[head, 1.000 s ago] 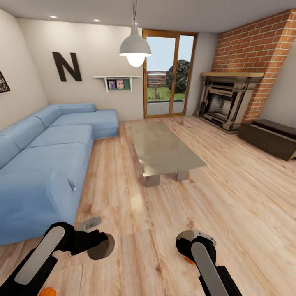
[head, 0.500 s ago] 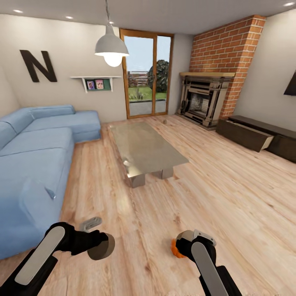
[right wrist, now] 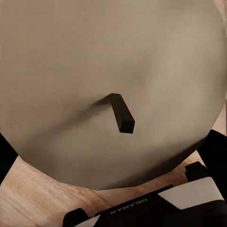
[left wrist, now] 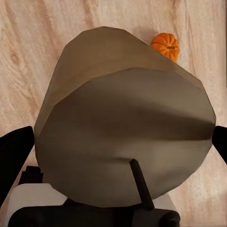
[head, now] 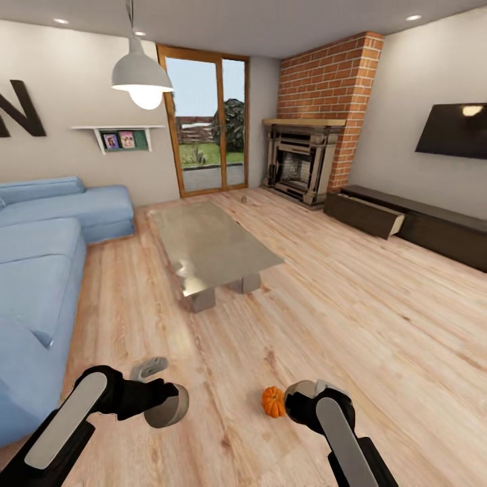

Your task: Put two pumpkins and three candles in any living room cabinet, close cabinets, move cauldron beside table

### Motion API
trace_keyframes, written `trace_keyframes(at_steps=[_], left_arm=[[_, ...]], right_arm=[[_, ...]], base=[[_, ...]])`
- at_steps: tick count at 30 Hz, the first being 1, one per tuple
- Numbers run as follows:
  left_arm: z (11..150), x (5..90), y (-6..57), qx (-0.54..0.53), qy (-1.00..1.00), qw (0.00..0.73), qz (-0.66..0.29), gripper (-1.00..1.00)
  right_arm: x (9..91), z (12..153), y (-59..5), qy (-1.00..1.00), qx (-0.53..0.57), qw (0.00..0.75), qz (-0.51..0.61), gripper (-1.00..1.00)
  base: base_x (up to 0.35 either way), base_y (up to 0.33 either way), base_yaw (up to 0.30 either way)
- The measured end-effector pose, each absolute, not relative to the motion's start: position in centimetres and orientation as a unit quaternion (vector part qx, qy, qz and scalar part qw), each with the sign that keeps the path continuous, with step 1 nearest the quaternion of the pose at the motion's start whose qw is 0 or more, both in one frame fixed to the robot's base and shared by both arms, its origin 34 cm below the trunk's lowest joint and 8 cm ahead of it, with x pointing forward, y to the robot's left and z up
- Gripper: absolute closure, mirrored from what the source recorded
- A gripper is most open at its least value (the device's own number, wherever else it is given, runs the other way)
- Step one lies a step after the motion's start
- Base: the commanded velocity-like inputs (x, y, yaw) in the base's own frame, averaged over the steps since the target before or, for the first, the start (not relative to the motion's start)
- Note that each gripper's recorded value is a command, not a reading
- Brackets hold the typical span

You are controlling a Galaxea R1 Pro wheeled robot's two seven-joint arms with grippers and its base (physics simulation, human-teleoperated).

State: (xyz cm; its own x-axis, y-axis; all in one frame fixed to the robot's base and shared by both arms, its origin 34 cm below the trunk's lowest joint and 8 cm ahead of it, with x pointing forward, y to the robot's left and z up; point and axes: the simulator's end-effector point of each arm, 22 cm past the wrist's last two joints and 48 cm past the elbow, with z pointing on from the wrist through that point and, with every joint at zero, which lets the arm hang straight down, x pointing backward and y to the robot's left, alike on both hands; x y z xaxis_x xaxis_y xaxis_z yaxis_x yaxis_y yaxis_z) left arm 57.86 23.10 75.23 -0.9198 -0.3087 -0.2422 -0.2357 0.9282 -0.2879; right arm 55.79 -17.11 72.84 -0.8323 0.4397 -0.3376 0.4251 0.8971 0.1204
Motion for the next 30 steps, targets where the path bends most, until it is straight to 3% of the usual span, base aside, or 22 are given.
trace_keyframes(at_steps=[30], left_arm=[[74.54,57.72,23.08,-0.14,0.973,0.136,-0.126,1.0]], right_arm=[[55.87,72.24,-17.33,0.953,0.244,0.18,0.019,1.0]], base=[[0.0,0.0,-0.261]])
